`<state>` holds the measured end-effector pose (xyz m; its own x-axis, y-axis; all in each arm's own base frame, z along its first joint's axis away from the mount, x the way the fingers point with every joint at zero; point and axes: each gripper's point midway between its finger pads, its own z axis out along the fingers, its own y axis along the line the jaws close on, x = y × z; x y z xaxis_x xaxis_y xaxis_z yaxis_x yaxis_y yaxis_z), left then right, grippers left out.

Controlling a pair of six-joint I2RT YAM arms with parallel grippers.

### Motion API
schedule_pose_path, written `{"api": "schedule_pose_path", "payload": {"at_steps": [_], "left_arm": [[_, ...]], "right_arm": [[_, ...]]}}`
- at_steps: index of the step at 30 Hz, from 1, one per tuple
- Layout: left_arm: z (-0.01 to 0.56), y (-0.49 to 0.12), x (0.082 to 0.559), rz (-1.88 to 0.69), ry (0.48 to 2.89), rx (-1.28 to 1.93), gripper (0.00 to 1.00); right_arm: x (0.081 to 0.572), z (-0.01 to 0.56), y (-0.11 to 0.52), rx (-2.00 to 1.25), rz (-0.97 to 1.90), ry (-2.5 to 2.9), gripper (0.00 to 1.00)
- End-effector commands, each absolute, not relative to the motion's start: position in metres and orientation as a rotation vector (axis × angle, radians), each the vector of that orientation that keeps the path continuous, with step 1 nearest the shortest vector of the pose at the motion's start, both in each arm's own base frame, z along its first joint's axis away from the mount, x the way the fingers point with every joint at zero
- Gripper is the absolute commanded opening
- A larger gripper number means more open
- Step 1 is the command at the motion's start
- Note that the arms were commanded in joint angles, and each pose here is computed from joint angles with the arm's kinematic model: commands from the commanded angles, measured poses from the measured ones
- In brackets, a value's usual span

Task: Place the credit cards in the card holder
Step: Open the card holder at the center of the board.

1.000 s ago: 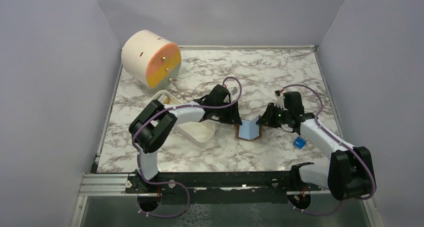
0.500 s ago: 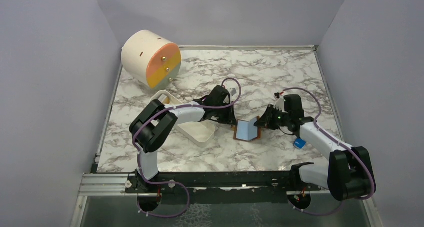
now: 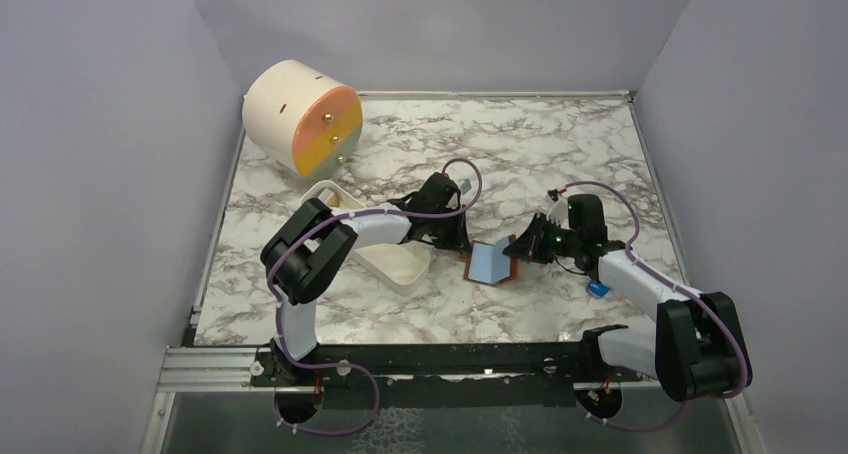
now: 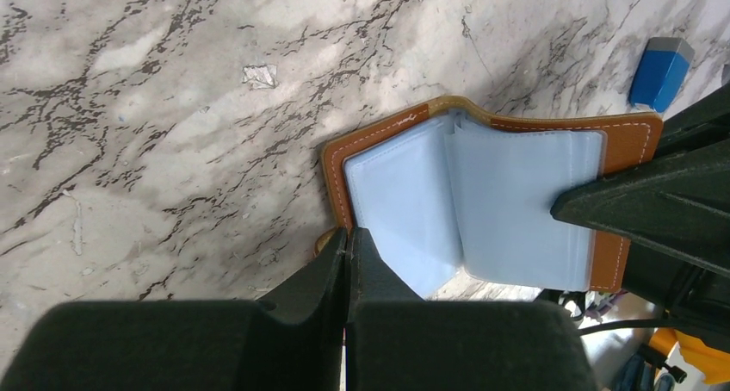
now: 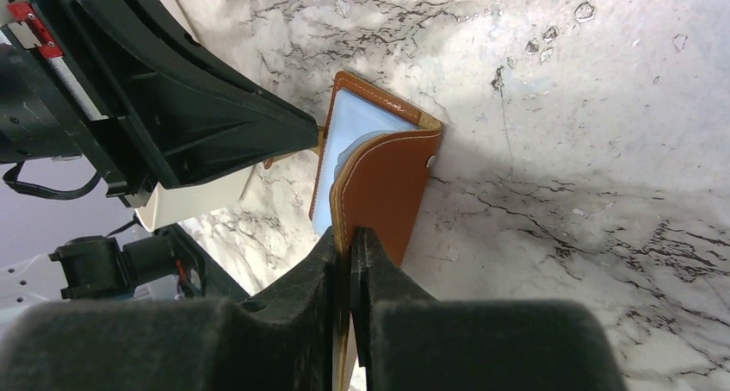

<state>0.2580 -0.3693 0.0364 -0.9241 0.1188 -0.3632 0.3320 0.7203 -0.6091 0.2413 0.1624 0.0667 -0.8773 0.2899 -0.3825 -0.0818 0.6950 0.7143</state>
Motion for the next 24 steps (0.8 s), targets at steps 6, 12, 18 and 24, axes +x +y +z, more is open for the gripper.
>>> {"api": "schedule_pose_path", "payload": {"at_steps": [6, 12, 18, 24], "left_arm": [[0.0276, -0.3627, 0.2558, -0.961, 2.637, 0.367, 0.0], [0.0286, -0.3635, 0.2567, -0.964, 2.633, 0.37, 0.0], [0.0279, -0.363, 0.2559, -0.963, 2.635, 0.37, 0.0], [0.0286, -0.3626, 0.256, -0.961, 2.633, 0.372, 0.0]], "right_arm": [[0.2433, 0.082, 0.1738, 0.125, 1.163, 2.362, 0.18], [0.2429, 0.083, 0.1731, 0.134, 1.158, 2.362, 0.18], [0.2433, 0.0817, 0.1715, 0.137, 1.141, 2.364, 0.23], [0.2431, 0.08, 0.1698, 0.146, 1.126, 2.369, 0.24]]}}
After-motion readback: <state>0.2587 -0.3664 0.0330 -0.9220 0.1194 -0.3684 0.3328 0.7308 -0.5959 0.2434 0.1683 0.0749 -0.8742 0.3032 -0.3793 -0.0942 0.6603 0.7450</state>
